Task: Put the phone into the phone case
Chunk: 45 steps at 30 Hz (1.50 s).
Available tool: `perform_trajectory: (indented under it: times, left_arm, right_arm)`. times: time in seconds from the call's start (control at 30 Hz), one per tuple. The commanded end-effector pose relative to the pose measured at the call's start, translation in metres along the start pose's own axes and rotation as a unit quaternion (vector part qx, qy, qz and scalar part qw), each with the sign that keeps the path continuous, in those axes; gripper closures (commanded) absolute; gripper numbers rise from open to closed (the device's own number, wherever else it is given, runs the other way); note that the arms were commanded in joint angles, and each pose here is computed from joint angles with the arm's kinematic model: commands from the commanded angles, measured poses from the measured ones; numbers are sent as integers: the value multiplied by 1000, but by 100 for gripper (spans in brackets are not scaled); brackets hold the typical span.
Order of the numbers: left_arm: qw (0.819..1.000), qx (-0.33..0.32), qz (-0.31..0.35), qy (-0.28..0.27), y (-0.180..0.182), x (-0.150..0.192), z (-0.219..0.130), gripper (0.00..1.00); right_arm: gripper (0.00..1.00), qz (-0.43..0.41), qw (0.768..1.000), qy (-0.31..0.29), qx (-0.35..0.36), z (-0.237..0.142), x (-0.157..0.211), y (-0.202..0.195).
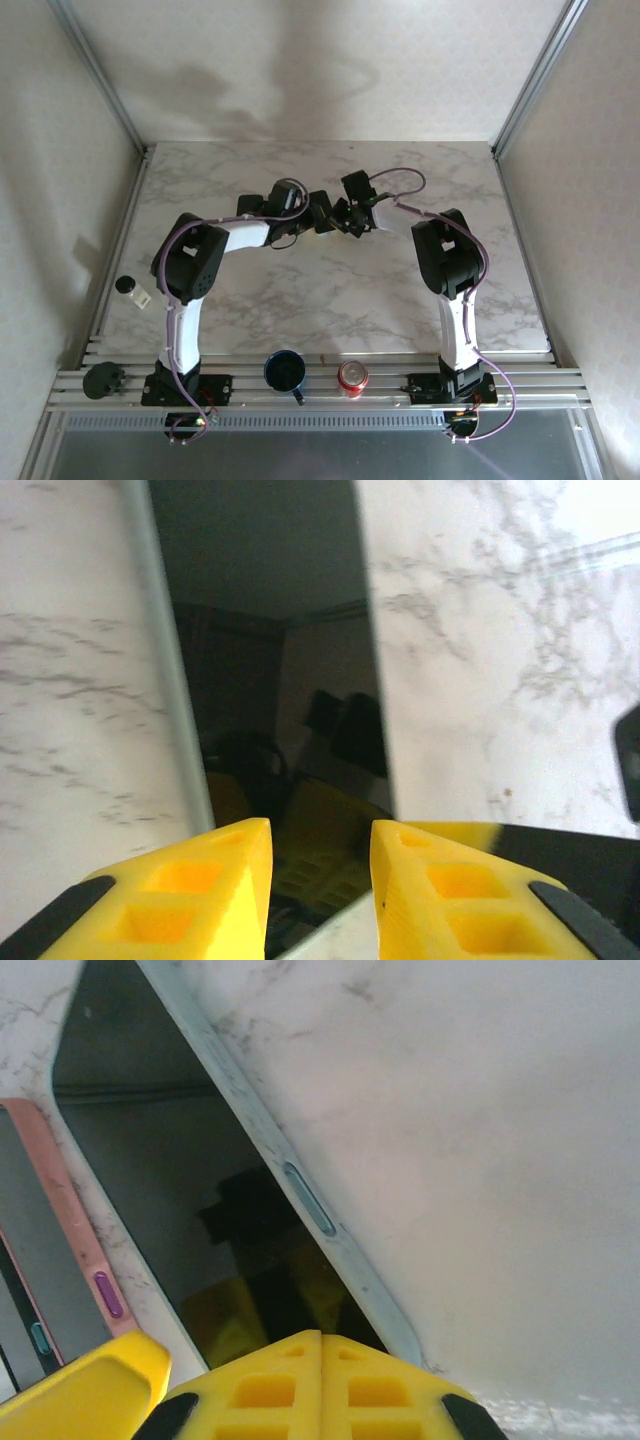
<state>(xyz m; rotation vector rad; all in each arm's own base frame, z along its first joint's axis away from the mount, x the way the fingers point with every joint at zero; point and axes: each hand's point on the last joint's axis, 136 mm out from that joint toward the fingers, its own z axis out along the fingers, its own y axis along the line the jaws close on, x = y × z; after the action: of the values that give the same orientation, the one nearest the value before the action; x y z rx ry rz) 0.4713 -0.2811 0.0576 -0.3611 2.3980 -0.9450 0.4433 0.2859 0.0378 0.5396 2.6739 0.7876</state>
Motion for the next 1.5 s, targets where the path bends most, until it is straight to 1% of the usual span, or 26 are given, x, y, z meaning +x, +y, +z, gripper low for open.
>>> perform_trajectory:
  times: [0.0,0.13,0.23,0.3,0.4,0.47,0.5,0.53,0.57,0.6,0.63,0.67,0.77,0.83,0.9,0.93,1.03,1.13,1.2,1.27,1.3,1.47]
  left_arm:
    - [999,36,9,-19,-40,-19,-24,69]
    - [999,35,14,-31,-47,-25,-38,69]
    - [998,32,22,-55,-51,-33,-57,70]
    - [996,25,36,-81,-52,-40,-76,69]
    - [988,-16,69,-136,-43,-56,-115,67]
    - [979,-54,91,-172,-33,-69,-145,64]
    - [974,-73,104,-188,-26,-74,-160,60]
    - [968,-93,113,-202,-18,-79,-174,55]
    - [963,-112,118,-215,-10,-83,-186,50]
    - [956,-133,119,-232,1,-88,-200,7]
    - [947,-156,112,-256,14,-95,-217,1]
    - [941,-173,107,-272,26,-99,-228,0]
    - [917,-211,101,-322,59,-109,-266,0]
    - [901,-232,114,-348,75,-112,-287,0]
    - [889,-247,137,-361,87,-112,-299,0]
    - [882,-252,147,-369,93,-113,-305,0]
    - [869,-261,134,-397,115,-117,-317,0]
    - [851,-290,115,-423,142,-120,-324,0]
    - [847,-305,118,-419,157,-116,-321,0]
    - [840,-326,125,-416,169,-113,-320,0]
    - [839,-329,132,-412,172,-112,-318,0]
    - [843,-301,147,-421,178,-111,-314,0]
  right_arm:
    - [100,0,1000,-6,-16,-5,-7,4]
    - [100,-9,999,-8,-36,-12,-11,16]
    - [100,-27,998,-12,-47,-25,-13,26]
    - [100,-50,997,-23,-53,-42,-16,32]
    - [100,-117,990,-41,-63,-78,-14,34]
    - [100,-161,984,-53,-57,-103,-11,25]
    - [98,-183,980,-56,-54,-117,-9,17]
    - [82,-203,976,-60,-55,-131,-8,11]
    - [43,-220,972,-59,-55,-139,-6,4]
    - [10,-237,968,-62,-45,-150,-4,-9]
    - [4,-246,966,-72,-29,-158,-5,-20]
    - [1,-254,963,-87,-8,-165,-8,-32]
    - [1,-261,951,-157,49,-191,-25,-68]
    - [1,-254,940,-212,77,-206,-38,-91]
    - [1,-248,931,-250,99,-218,-47,-110]
    - [1,-242,927,-265,111,-223,-51,-120]
    - [1,-239,912,-301,143,-233,-61,-142]
    - [1,-233,905,-312,170,-233,-69,-164]
    - [1,-218,907,-311,183,-231,-73,-179]
    - [1,-212,906,-315,186,-227,-77,-187]
    - [1,-216,904,-318,186,-224,-78,-189]
    - [1,-226,896,-329,192,-211,-86,-197]
